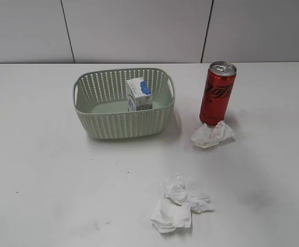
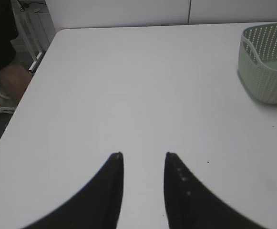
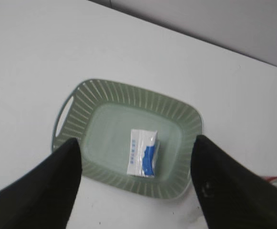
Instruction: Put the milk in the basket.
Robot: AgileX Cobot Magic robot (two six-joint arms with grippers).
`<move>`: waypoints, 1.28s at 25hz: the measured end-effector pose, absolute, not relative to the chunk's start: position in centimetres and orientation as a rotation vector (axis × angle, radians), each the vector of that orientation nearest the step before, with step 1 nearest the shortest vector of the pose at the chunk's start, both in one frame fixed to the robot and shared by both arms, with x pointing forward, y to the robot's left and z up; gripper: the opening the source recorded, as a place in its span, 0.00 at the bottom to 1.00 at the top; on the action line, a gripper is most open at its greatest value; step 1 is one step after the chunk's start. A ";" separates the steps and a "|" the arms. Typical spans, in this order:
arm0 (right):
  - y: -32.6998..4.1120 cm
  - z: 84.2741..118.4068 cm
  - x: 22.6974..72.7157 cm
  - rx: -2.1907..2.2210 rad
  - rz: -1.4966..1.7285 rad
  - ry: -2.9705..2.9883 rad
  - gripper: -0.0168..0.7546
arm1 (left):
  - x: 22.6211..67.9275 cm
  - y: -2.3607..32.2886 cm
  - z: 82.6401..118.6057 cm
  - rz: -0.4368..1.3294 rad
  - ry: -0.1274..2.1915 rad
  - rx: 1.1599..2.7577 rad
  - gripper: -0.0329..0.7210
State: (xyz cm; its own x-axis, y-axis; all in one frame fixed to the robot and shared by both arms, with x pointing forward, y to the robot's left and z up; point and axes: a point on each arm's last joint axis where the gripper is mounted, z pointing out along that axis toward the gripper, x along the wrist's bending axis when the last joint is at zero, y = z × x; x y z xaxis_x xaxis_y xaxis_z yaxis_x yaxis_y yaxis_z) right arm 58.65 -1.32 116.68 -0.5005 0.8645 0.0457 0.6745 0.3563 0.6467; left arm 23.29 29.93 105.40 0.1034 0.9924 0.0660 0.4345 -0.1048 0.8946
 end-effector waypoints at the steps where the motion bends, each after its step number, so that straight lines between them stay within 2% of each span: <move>1: -1.6 116.2 58.4 1.369 0.854 2.338 0.74 | 23.3 29.9 105.4 0.958 1.423 1.646 0.34; 6: -4.0 114.0 57.2 1.415 0.685 2.408 0.74 | 23.3 29.9 105.4 0.957 1.423 1.645 0.34; 12: -9.6 112.0 57.3 1.553 0.509 2.376 0.74 | 23.3 29.9 105.4 0.957 1.423 1.645 0.34; 22: -17.7 110.8 55.9 1.740 0.349 2.269 0.74 | 23.3 29.9 105.4 0.957 1.423 1.645 0.34; 27: -22.0 109.9 53.3 1.852 0.264 2.208 0.74 | 23.3 29.9 105.4 0.957 1.423 1.645 0.34; 32: -23.8 108.8 49.4 1.871 0.222 2.202 0.74 | 23.3 29.9 105.4 0.957 1.423 1.645 0.34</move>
State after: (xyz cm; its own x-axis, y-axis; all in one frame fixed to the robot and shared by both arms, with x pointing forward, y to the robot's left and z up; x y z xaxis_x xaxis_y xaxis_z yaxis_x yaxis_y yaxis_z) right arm 49.35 -23.76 108.79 -0.1492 0.9851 -0.0857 0.9481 0.1671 0.2705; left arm 23.29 29.92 105.40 0.1039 0.9924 0.0653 0.4344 -0.1044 0.8946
